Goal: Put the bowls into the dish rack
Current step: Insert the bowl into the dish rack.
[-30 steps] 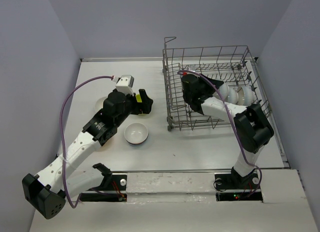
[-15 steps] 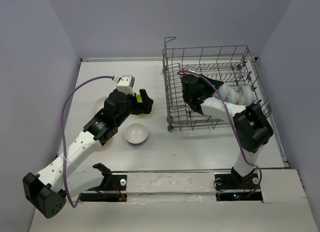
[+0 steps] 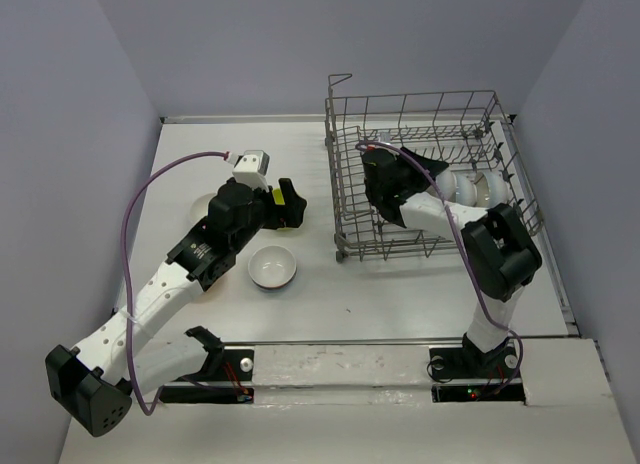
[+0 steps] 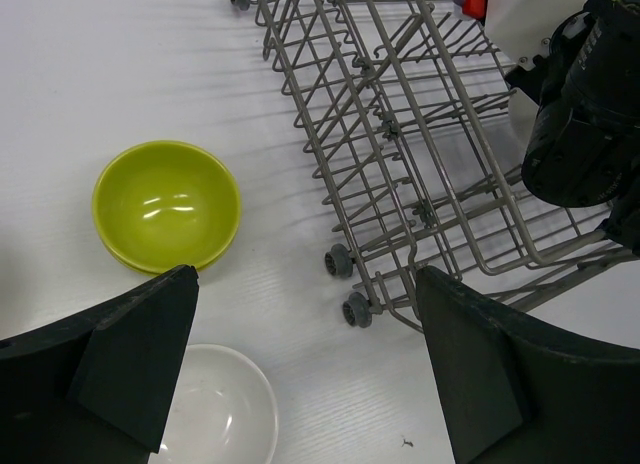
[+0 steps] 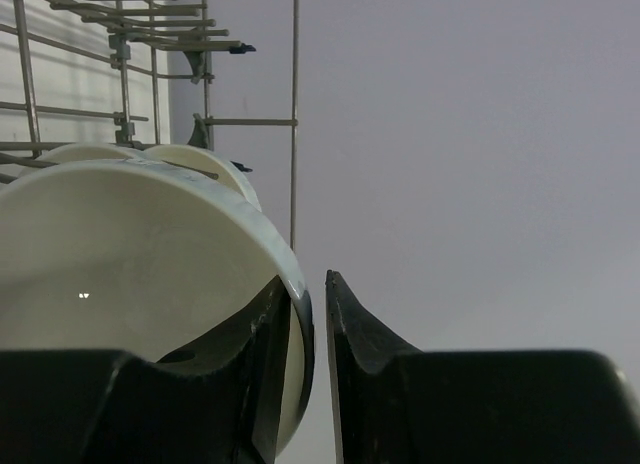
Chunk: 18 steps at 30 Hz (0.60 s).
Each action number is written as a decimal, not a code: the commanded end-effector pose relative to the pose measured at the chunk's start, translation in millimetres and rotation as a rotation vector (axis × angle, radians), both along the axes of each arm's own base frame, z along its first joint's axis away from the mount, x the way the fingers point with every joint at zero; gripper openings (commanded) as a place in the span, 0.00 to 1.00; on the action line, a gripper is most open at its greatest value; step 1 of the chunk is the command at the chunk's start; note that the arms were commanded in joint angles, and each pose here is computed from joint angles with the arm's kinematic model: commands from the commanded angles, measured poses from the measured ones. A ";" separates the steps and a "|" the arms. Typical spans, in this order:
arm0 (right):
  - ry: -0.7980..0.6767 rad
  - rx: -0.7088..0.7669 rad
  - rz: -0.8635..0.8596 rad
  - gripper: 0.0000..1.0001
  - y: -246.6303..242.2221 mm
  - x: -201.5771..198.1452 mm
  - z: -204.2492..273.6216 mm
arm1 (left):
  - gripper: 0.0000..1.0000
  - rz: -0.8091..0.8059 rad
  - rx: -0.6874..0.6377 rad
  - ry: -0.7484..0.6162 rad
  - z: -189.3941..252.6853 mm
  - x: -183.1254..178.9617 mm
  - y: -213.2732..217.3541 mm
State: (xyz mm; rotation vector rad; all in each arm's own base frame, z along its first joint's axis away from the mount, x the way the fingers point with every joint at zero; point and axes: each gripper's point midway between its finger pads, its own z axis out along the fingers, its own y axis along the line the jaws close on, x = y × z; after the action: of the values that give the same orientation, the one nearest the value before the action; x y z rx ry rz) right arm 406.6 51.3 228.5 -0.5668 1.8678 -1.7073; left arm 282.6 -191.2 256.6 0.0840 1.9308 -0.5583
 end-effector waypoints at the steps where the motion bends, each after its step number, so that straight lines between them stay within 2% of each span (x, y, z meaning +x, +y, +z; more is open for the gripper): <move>1: -0.065 0.036 -0.019 0.27 1.2 5.8 11.8 | 0.99 0.000 0.009 -0.016 -0.9 0.8 -0.7; 18: -0.066 0.042 0.008 0.27 9.8 6.6 11.4 | 0.99 0.001 0.013 -0.015 -1.7 0.7 -0.9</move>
State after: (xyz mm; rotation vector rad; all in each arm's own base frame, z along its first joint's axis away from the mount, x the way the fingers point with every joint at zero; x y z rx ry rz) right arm 408.4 52.7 226.4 -0.5706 1.8682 -1.7084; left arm 282.4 -191.8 256.2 0.0843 1.9309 -0.5547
